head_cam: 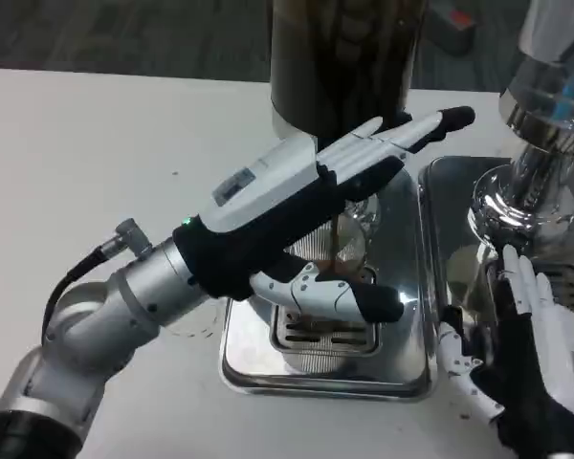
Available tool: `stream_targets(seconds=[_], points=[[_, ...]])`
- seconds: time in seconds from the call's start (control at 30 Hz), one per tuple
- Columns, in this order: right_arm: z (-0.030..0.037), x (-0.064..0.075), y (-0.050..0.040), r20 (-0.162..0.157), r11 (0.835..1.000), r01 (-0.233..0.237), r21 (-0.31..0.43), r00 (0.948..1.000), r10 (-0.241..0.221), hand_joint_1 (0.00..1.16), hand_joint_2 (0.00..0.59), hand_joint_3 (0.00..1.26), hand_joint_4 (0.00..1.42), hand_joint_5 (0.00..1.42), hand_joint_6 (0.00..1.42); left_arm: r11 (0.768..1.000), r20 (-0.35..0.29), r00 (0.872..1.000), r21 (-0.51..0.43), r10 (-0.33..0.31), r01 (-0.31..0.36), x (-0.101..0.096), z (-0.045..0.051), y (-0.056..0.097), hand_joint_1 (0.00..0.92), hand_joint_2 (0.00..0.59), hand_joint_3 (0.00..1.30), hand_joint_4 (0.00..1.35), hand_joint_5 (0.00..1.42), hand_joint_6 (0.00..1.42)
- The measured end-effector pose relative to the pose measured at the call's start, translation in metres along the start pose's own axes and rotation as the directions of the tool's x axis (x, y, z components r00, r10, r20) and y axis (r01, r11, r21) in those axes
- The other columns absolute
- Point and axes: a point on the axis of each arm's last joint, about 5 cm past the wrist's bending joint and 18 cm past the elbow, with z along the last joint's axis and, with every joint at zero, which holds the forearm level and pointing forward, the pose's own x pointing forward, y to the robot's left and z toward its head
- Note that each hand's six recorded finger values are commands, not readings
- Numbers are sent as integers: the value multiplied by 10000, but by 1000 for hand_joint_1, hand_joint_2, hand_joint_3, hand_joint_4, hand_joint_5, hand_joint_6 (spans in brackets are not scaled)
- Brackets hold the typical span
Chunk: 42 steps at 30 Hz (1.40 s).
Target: Grasp the cup under the faucet to collect the drink, then remove the cup.
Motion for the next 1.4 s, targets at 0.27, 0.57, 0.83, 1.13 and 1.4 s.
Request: stream_targets(seconds=[0.27,0.57,0.83,1.13,1.4], points=[[-40,125,-77,757,9459,-1632,2806,9861,1477,674,231,0,0,0,65,10000,-3,10000,61,24,-24,-3,1,-3,0,116,28,0,72,0],[28,202,-74,1219,9191,-2106,3330,9762,1795,757,190,0,0,0,0,10000,5,10000,93,28,-28,-6,2,-2,0,116,39,0,72,0],[67,345,30,1315,9049,-2358,3544,9706,2014,761,190,0,0,0,0,9998,10,10000,183,-29,29,-8,-1,21,0,117,45,0,72,0],[61,458,137,1462,8857,-2621,3833,9640,2220,760,190,0,0,0,0,9995,43,9999,313,-91,89,8,-25,59,0,117,46,0,79,0],[60,476,171,1577,8782,-2703,3947,9615,2250,750,194,0,0,0,0,9995,11,10000,321,-36,35,3,-30,63,0,117,47,0,82,0]])
